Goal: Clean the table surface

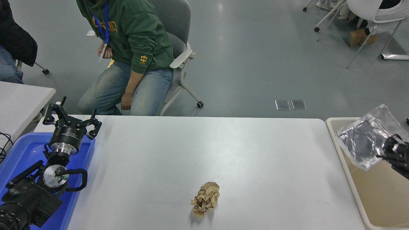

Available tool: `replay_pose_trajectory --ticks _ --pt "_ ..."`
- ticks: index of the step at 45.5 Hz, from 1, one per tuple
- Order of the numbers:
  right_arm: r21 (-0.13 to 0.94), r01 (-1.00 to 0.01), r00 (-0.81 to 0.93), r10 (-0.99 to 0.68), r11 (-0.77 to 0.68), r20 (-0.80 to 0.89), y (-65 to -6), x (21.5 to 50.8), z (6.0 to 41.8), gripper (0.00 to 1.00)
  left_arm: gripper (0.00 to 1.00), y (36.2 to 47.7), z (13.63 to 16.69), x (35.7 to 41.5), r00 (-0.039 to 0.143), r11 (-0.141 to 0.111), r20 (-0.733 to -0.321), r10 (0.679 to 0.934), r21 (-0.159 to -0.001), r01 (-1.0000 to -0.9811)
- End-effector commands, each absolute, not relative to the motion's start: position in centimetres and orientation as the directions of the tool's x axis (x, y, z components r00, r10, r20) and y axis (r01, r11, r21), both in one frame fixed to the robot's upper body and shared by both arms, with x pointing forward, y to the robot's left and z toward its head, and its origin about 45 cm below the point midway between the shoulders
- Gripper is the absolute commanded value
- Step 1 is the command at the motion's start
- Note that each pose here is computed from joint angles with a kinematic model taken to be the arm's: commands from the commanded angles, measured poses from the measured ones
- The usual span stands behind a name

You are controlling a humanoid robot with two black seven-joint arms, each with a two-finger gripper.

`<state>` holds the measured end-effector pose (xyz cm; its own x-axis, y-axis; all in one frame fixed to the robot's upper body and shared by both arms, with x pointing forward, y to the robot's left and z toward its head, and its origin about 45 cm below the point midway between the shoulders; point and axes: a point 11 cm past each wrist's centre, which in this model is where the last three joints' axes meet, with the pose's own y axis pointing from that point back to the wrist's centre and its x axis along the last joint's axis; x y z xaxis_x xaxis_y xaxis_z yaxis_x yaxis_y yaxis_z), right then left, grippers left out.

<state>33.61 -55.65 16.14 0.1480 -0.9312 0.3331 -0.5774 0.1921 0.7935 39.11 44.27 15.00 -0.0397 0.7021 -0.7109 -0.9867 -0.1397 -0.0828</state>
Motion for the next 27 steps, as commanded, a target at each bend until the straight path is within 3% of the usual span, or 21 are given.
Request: replay_pose_trajectory --ticks 1,17,27 --pt "0.772 -0.545 0.078 -0.897 0.327 0.435 -56.8 33.6 14.0 0.0 1.0 44.3 14.95 39.07 -0.041 -0.14 -0.711 0.702 -0.081 -0.9868" --pt "0.7 -0.47 -0.037 -0.804 0.537 0.593 -57.0 32.9 10.9 0.0 1.0 44.3 15.01 39.12 -0.04 -0.139 -0.711 0.702 -0.083 -0.9867" --pt "0.586 -0.477 -0.103 -0.704 0.655 0.703 -56.1 33.3 10.2 0.0 1.0 44.3 15.01 39.12 -0.04 -0.139 -0.711 0.702 -0.083 -0.9867"
